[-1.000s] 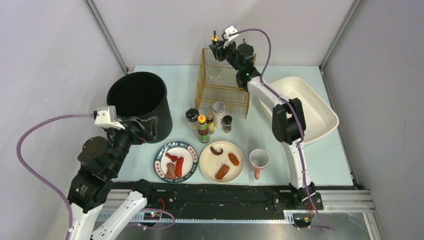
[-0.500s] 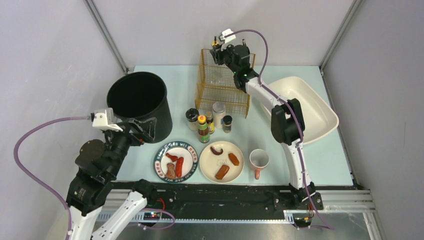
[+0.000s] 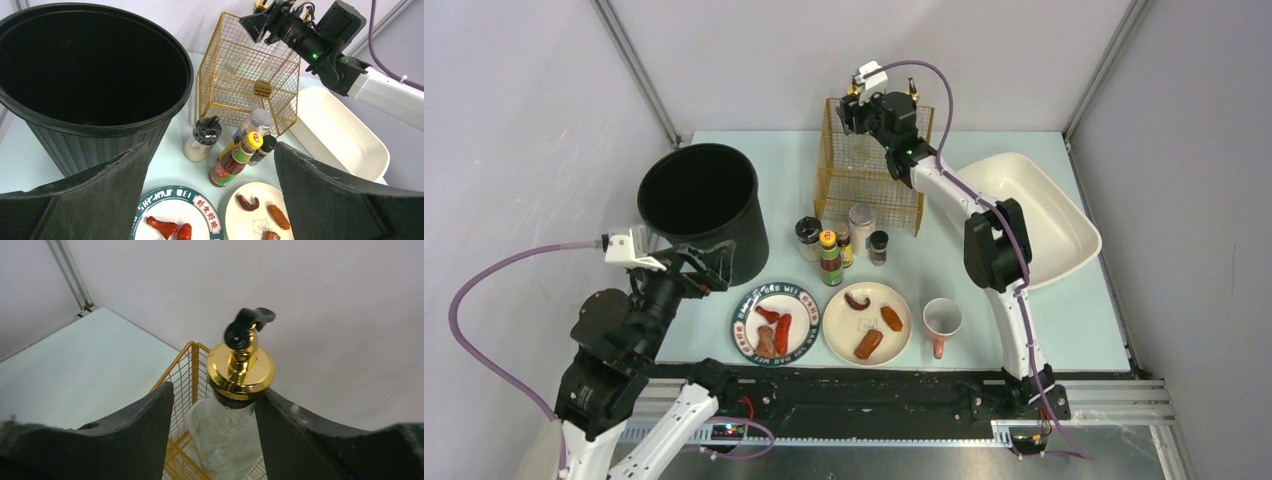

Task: Clear the kitchen counter

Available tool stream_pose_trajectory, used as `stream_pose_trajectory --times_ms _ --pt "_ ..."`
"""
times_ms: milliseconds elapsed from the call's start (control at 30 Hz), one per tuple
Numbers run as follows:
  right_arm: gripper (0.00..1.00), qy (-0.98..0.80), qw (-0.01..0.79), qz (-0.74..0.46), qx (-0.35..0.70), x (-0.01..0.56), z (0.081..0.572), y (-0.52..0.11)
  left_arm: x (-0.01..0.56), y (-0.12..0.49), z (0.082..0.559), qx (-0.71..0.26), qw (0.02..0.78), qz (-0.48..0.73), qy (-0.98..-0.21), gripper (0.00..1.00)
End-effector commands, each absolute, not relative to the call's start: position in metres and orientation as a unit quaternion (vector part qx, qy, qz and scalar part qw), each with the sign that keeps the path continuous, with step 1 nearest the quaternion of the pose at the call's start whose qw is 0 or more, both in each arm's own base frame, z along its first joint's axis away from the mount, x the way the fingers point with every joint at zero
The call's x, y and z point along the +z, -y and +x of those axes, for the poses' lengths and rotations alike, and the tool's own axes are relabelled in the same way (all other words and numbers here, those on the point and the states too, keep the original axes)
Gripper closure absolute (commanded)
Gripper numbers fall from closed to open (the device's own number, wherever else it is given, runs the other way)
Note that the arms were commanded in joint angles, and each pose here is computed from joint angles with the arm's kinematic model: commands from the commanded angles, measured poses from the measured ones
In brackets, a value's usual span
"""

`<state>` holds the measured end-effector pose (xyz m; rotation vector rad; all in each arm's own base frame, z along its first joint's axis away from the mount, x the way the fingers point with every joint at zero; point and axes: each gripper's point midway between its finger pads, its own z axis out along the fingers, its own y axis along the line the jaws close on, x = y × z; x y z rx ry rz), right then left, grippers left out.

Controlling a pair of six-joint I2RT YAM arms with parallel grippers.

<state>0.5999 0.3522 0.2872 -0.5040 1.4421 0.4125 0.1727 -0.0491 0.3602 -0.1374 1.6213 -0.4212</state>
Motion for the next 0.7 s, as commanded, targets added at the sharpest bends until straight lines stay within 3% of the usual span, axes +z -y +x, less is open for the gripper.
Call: stream_pose_trajectory --times_ms 0,500,667 --pt "0.35 -0.609 0.743 -0.209 0.183 0.362 0.58 -0.346 0.361 0.051 0.17 -0.201 0.668 -0.065 -0.714 0.02" --pt "0.1 -0.639 0.73 -0.186 0.155 0.373 0.521 -0.309 0.363 0.049 0.163 -0.209 0.672 -0.068 -0.707 0.02" --pt "0.09 -0.66 0.697 -0.198 0.2 0.372 0.483 -0.305 0.358 0.051 0.164 -0.204 0.666 -0.06 -0.715 0.02"
